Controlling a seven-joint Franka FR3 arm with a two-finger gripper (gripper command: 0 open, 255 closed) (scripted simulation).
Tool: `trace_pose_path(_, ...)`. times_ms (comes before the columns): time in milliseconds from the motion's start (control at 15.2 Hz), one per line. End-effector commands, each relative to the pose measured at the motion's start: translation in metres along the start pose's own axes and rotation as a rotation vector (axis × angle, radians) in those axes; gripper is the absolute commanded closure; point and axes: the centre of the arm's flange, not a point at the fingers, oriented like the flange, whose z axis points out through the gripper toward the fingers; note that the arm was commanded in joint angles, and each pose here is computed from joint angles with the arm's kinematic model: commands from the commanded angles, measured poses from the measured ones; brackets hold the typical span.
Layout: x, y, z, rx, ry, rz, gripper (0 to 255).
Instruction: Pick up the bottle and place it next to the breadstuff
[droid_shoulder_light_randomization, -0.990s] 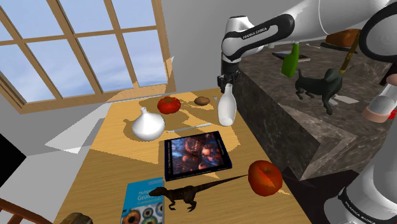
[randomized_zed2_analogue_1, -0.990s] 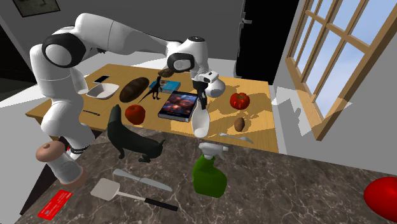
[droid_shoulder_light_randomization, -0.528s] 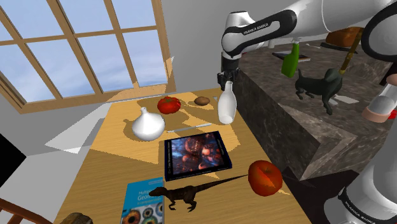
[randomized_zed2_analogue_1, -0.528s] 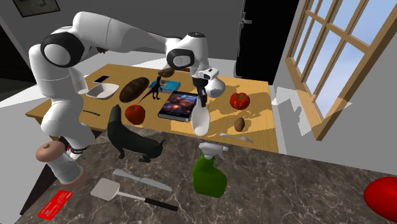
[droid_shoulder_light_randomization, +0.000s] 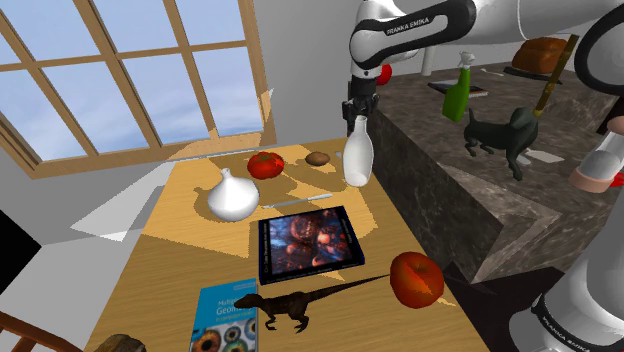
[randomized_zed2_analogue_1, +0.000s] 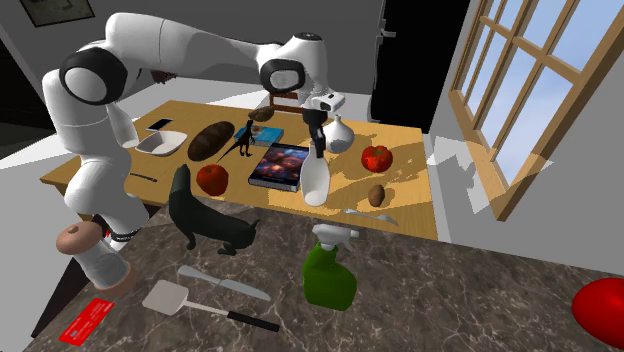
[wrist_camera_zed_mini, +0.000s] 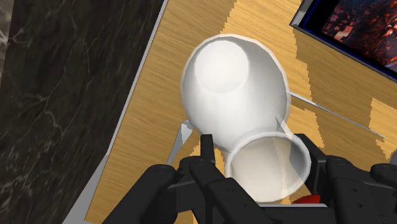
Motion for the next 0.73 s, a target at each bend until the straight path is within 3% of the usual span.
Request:
trace_pose_path(0,0.002,-0.001,-0.01,0.0,0.0,0.0,255)
trace_pose_path(660,0.007,-0.003,-0.063,0.0,0.0,0.0,255)
